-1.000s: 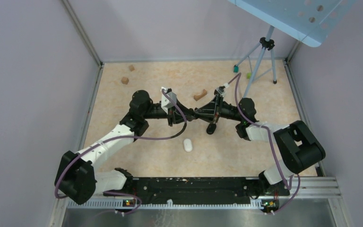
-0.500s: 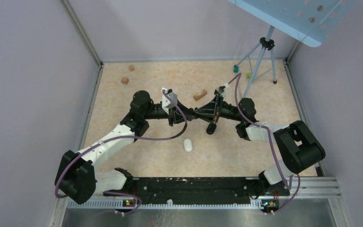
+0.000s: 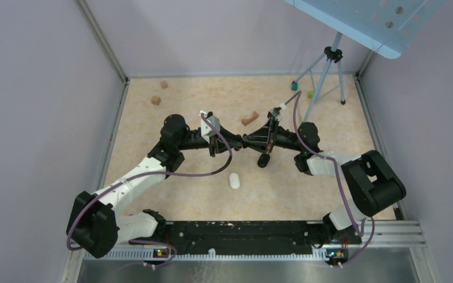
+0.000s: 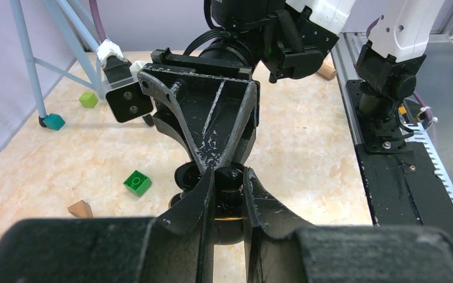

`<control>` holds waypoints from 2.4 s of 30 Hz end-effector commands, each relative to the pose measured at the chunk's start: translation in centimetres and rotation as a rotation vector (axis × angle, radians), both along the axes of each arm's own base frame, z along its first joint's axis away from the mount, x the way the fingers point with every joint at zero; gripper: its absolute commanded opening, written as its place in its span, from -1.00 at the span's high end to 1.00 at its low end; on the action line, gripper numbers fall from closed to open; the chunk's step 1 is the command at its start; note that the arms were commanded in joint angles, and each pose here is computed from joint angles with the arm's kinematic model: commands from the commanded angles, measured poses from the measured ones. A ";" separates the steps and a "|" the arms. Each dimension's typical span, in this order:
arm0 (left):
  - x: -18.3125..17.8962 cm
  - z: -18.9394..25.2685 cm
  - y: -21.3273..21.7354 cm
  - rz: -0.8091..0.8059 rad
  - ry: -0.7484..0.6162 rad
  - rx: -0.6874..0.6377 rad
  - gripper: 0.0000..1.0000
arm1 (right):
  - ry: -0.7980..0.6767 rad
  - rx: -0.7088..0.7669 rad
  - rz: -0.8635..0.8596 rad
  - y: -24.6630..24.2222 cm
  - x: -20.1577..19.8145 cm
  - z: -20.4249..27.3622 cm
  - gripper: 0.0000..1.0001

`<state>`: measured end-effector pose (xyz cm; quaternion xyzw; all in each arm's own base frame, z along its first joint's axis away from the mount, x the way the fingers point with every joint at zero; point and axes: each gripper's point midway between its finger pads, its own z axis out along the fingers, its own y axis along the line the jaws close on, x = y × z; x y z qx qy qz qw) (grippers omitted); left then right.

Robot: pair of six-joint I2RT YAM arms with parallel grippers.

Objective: Insert the wireless bluetooth earbuds into the charging case
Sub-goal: Insert the right earbud into the right side groove of the charging case.

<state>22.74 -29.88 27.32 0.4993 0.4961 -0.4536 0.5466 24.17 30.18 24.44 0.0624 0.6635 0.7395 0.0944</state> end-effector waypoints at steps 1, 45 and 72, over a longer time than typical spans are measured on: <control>-0.2 -0.4 0.2 0.001 -0.007 0.012 1.00 | -0.102 0.053 0.012 0.1 -0.5 2.5 1.00; -0.1 -0.8 0.6 0.028 0.054 0.066 0.15 | -0.105 0.040 0.005 0.0 -0.8 2.7 1.00; 1.3 -2.0 1.1 0.144 0.102 0.057 0.33 | -0.051 -0.051 -0.018 0.7 0.0 1.8 1.00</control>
